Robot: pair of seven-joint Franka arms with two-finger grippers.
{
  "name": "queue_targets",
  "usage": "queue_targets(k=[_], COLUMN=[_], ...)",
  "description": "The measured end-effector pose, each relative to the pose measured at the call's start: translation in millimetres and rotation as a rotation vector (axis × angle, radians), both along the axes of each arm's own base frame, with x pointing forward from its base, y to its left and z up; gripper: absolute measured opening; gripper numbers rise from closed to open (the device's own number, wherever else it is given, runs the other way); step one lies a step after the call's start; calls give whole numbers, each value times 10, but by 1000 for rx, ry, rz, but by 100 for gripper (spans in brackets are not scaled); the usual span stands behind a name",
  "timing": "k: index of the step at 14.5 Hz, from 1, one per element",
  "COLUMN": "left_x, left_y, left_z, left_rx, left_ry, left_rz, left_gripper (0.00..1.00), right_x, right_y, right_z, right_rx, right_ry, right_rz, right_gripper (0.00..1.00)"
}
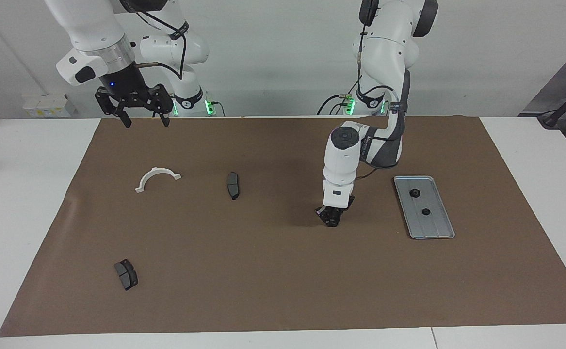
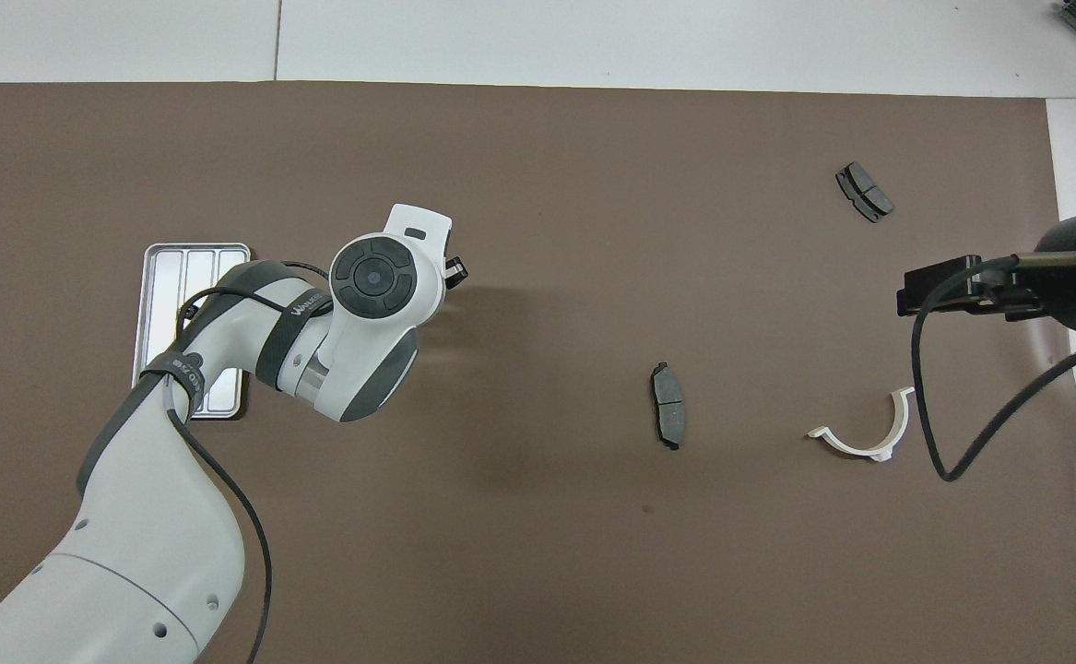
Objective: Pick bearing gear from pile to tray
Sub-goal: 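Carry the third gear onto the tray with the left gripper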
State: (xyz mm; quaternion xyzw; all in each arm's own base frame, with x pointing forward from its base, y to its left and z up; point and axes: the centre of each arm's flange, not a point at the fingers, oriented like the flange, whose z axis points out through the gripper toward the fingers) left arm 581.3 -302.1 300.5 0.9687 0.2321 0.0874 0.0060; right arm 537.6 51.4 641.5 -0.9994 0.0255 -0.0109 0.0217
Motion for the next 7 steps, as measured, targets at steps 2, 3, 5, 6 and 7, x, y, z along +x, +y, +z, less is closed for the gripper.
queue_targets(k=[2,3,5,6,7], left_x=[113,185,251,241,214], left_y=[263,530,1108,1397,1688], left_z=[269,515,969,1120,1201], left_rx=[14,22,25,24,26], left_ry=[-5,-10,-23,-21,-8], left_rz=[17,25,38,33,22], left_gripper=[35,34,34,34,34], right_x=[-30,-45,-74,-87,-97], right_y=[-5,-6,-3,0,2], right_z=[-58,-77,-104,-113,-124], right_rx=[-16,-20,-23,-24,-25], right_ry=[10,14,21,23,26], right_rz=[1,2,3,3,4], right_gripper=[100,100,100,100,100])
